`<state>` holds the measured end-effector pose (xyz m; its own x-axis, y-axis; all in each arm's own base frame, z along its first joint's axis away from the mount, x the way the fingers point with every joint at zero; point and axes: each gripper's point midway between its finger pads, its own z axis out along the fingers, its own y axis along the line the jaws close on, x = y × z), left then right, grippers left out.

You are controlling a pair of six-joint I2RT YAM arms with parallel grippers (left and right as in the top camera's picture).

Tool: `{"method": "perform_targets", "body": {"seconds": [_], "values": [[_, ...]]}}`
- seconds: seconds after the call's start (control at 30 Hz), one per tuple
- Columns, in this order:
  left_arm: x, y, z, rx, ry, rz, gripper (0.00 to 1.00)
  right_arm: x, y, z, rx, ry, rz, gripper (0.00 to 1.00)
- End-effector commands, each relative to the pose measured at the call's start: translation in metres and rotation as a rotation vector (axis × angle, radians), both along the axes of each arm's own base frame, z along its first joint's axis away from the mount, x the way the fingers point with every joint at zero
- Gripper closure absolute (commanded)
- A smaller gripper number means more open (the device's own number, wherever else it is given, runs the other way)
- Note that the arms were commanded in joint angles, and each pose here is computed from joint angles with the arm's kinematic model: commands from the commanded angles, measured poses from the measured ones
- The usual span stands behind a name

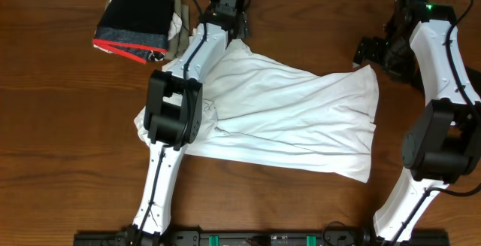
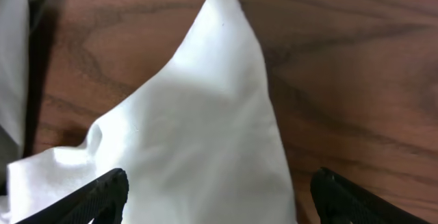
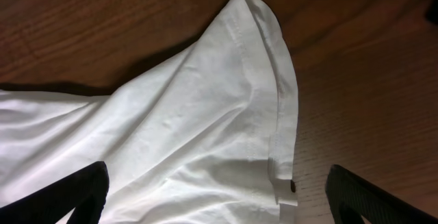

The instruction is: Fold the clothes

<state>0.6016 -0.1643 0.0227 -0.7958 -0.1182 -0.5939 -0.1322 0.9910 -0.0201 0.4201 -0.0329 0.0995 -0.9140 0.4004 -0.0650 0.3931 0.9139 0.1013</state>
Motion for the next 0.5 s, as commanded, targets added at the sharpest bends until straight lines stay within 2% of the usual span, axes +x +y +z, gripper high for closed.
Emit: {"method": "perform_targets", "body": {"seconds": [0.0, 0.1, 0.3, 0.47], "values": [[0.0033, 0.0084, -0.0135, 0.044, 0.007, 0.004, 0.16, -0.0014, 0.0015, -0.0017, -0.005, 0.008, -0.005, 0.01], [0.0041, 0.0097, -0.0132, 0.043, 0.005, 0.007, 0.24, -0.0012, 0.0016, -0.0017, -0.005, 0.007, -0.005, 0.01], [0.0019, 0.0106, -0.0162, 0.047, 0.018, 0.007, 0.25, -0.0014, 0.0016, -0.0017, -0.005, 0.008, -0.005, 0.01], [-0.0002, 0.0119, -0.0174, 0.052, 0.028, 0.008, 0.4, -0.0003, 0.001, -0.0016, -0.005, 0.005, -0.018, 0.01]]}}
